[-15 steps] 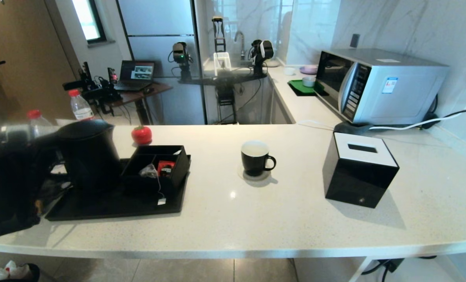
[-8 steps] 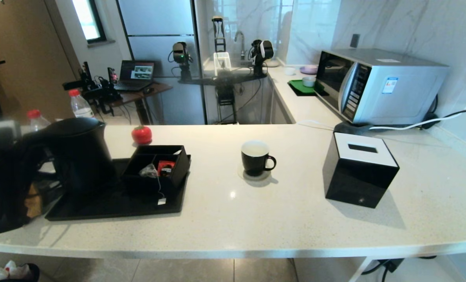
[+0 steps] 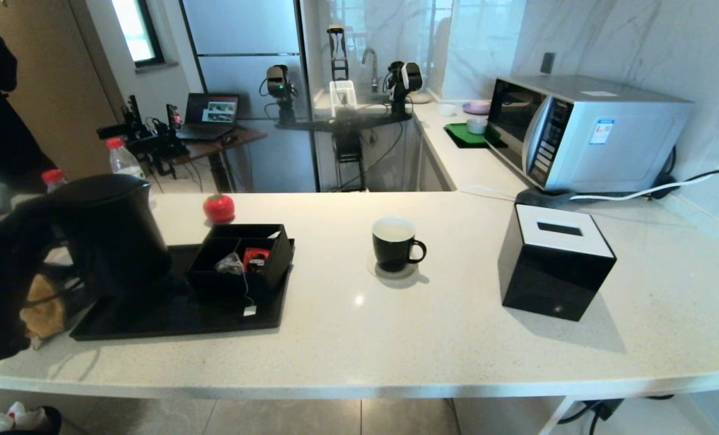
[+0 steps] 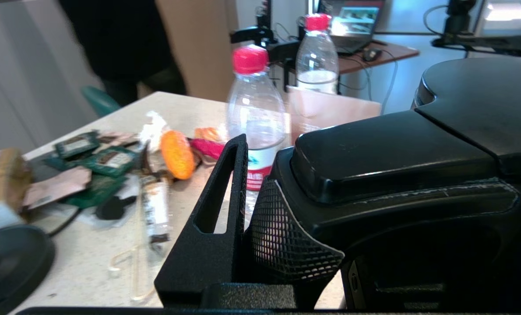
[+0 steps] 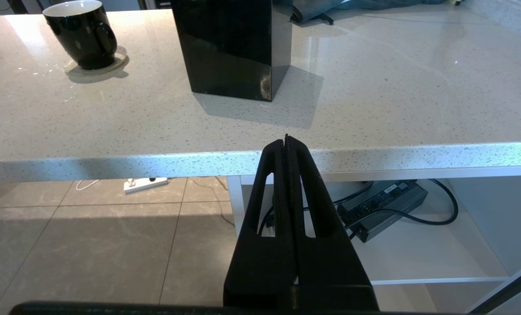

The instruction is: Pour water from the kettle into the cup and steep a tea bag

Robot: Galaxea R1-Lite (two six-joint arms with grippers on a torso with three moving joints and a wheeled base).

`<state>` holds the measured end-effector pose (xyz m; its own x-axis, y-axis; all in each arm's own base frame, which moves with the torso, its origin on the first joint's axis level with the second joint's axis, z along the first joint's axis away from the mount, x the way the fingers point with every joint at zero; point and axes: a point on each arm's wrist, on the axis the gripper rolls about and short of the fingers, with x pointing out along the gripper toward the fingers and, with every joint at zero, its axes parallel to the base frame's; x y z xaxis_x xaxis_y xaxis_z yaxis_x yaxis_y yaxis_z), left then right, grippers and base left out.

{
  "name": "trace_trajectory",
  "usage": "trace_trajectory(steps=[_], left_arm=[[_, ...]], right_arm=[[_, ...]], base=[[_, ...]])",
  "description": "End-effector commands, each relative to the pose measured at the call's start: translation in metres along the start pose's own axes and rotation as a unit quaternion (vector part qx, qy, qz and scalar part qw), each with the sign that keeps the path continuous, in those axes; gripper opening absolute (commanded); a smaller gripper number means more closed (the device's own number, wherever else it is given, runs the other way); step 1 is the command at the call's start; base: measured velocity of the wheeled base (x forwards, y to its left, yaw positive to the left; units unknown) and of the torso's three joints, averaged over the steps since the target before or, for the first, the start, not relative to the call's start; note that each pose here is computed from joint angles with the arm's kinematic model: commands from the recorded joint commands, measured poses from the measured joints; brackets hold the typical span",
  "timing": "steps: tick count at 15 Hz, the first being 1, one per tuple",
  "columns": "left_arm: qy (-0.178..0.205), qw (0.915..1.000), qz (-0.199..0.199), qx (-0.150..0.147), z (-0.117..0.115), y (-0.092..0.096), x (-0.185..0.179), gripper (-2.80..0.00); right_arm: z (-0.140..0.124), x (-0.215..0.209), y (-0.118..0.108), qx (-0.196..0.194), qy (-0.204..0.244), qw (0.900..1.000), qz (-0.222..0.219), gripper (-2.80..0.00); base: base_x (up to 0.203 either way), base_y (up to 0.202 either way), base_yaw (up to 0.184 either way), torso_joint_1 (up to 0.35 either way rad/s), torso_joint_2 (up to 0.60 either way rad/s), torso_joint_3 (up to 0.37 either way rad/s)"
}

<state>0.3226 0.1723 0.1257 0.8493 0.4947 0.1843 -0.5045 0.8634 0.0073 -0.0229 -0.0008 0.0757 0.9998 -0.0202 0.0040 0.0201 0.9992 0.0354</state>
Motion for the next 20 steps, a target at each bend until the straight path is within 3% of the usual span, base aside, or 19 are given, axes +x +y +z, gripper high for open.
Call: trace_trajectory(steps=[1,7,10,20], left_arm=[[-0.037,0.9993,0.0,-0.003,0.017,0.0,-0.004,-2.8],[-0.046,0.9989,-0.004,-0.004,0.035,-0.001,-0.021,-2.8],[-0.048,0.9985,-0.027,-0.006,0.046,-0.007,-0.037,-2.8],[-0.07,0.9915,-0.106,-0.027,0.079,-0.048,-0.085,-2.8]], right_arm=[[0.0,0.0,0.0,0.0,0.0,1.0,0.0,-2.8],[0.0,0.0,0.0,0.0,0.0,1.0,0.0,-2.8],[0.0,0.0,0.0,0.0,0.0,1.0,0.0,-2.8],[0.0,0.0,0.0,0.0,0.0,1.0,0.0,-2.8]], base=[[0.0,0.0,0.0,0.0,0.0,0.0],[0.0,0.0,0.0,0.0,0.0,0.0],[0.0,0.0,0.0,0.0,0.0,0.0],[0.0,0.0,0.0,0.0,0.0,0.0]])
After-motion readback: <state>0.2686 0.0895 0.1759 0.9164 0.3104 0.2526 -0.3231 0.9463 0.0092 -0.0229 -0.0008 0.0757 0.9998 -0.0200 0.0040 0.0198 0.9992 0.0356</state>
